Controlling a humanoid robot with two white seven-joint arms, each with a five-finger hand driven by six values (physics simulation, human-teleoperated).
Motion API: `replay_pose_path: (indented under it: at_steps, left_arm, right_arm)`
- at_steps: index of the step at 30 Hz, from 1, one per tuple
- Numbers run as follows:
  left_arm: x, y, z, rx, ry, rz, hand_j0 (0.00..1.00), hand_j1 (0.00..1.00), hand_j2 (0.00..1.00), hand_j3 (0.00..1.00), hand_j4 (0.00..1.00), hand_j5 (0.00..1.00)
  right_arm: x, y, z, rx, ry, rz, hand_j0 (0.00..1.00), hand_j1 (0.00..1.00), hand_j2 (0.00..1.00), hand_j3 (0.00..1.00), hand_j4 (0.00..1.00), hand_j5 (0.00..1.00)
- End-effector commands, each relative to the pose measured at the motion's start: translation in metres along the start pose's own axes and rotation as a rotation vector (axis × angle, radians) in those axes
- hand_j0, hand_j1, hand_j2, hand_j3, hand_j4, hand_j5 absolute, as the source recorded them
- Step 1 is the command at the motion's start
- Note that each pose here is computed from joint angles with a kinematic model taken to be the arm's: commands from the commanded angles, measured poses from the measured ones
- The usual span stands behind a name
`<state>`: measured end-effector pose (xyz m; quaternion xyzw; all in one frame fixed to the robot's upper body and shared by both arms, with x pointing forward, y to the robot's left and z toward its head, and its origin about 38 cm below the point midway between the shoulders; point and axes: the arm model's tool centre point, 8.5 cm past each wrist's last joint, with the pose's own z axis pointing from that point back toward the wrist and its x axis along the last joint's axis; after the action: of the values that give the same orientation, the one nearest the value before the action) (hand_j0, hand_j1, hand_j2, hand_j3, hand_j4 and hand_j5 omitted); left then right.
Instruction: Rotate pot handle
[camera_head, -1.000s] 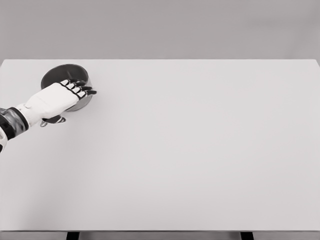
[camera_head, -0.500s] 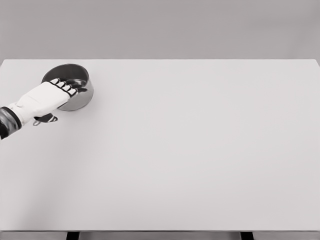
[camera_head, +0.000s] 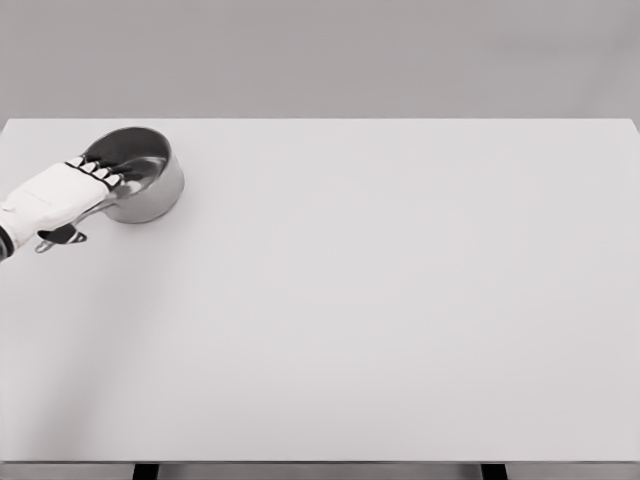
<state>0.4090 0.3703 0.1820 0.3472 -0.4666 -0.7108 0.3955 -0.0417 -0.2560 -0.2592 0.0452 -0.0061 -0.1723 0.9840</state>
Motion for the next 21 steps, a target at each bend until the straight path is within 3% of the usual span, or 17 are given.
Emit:
replay_pose_path:
  at_steps: [1, 12, 21]
  left_arm:
    - [-0.007, -0.004, 0.002, -0.011, 0.013, 0.011, 1.00, 1.00, 1.00, 1.00, 1.00, 1.00]
    - [-0.026, 0.000, 0.012, -0.001, 0.064, 0.021, 1.00, 1.00, 1.00, 1.00, 1.00, 1.00]
    - [-0.044, -0.006, 0.005, -0.024, 0.089, 0.072, 1.00, 1.00, 1.00, 1.00, 1.00, 1.00]
  right_arm:
    - [0.000, 0.000, 0.000, 0.000, 0.000, 0.000, 1.00, 1.00, 1.00, 1.00, 1.00, 1.00]
    - [0.000, 0.000, 0.000, 0.000, 0.000, 0.000, 1.00, 1.00, 1.00, 1.00, 1.00, 1.00]
    - [0.000, 0.000, 0.000, 0.000, 0.000, 0.000, 1.00, 1.00, 1.00, 1.00, 1.00, 1.00]
